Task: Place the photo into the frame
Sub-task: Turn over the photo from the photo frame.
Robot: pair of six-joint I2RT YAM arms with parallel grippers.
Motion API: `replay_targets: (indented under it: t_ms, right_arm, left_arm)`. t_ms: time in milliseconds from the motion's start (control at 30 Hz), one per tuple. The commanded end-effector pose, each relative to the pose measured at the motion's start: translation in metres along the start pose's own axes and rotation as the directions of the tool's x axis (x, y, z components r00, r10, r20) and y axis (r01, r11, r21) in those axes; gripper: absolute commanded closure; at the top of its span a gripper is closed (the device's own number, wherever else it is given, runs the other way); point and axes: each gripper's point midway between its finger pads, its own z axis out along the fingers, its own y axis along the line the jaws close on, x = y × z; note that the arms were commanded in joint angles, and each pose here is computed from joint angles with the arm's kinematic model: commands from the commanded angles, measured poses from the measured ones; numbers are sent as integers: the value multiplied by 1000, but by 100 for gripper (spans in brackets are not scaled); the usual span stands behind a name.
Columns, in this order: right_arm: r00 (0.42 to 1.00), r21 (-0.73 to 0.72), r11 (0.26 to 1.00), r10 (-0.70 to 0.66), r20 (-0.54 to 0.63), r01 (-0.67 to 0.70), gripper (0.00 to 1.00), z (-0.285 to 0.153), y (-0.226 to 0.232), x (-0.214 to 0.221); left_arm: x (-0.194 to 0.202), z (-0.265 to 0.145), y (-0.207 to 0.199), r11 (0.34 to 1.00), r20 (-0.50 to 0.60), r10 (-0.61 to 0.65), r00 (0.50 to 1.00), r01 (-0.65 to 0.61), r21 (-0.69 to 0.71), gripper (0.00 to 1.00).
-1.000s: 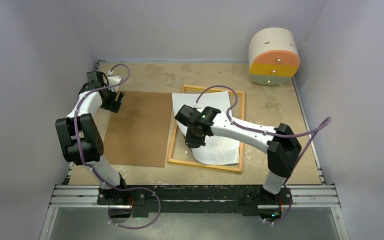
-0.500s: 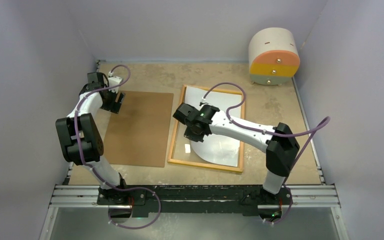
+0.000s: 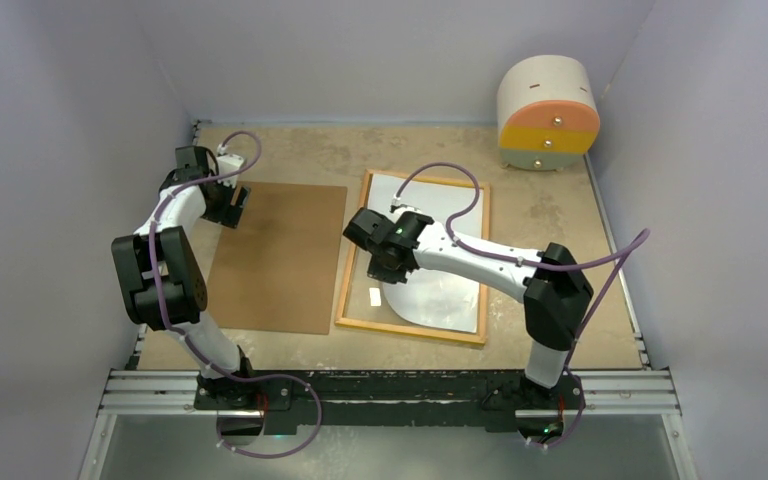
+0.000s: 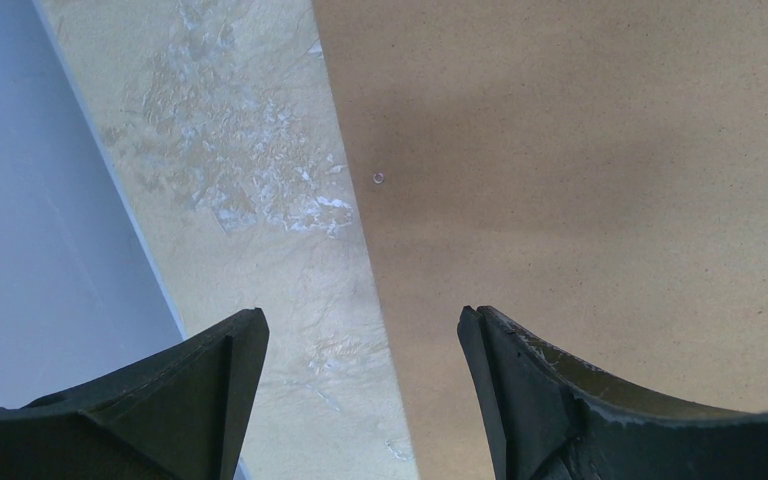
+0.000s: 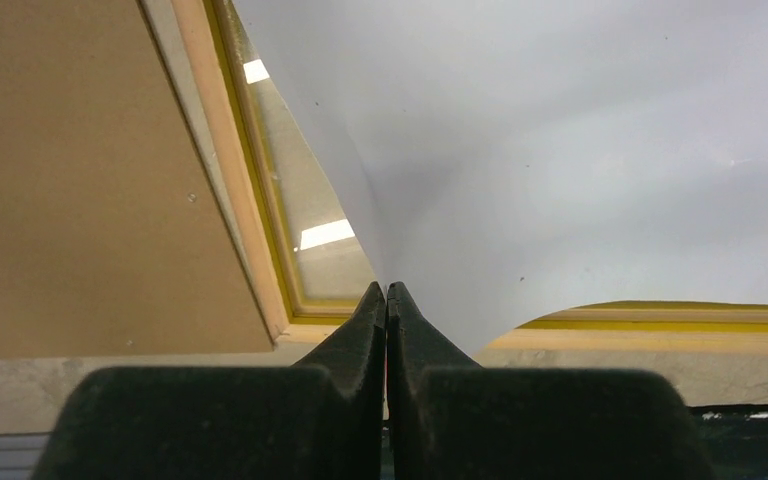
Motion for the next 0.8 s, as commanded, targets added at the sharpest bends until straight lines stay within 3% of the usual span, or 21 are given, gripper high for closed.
replay_targets:
  t_ms: [0,133,233,400,500,567,767]
  right_arm:
    - [997,1,998,-61,54,61,100,-5,-11,-10]
    - [997,1,998,-66,51,66,100,-5,-13,-9]
    - [996,-6,997,-72,50,73,93,-6,-11,-9]
    - [995,-46,995,-91,47,93,67,-6,-1,-9]
    - [994,-83,990,-108,27,110,34,-6,5,-5]
    - [993,-104,988,-115,30,117,19,-8,9,-6]
    - [991,-191,972,-135,19,136,4,-17,21,-3]
  left_arm:
    - [-6,-2,4,1000,23,0,1000,1,-19,24]
    - [-6,-2,4,1000,23,-1,1000,2,-21,24]
    - [-6,-3,4,1000,26,-2,1000,2,-21,23]
    - [-6,-4,5,1000,24,3,1000,-3,-25,23]
    - [-6,-4,6,1000,22,5,1000,-5,-26,23]
    - [-6,-4,5,1000,20,6,1000,-6,-25,22]
    - [-6,-4,5,1000,16,10,1000,-10,-16,22]
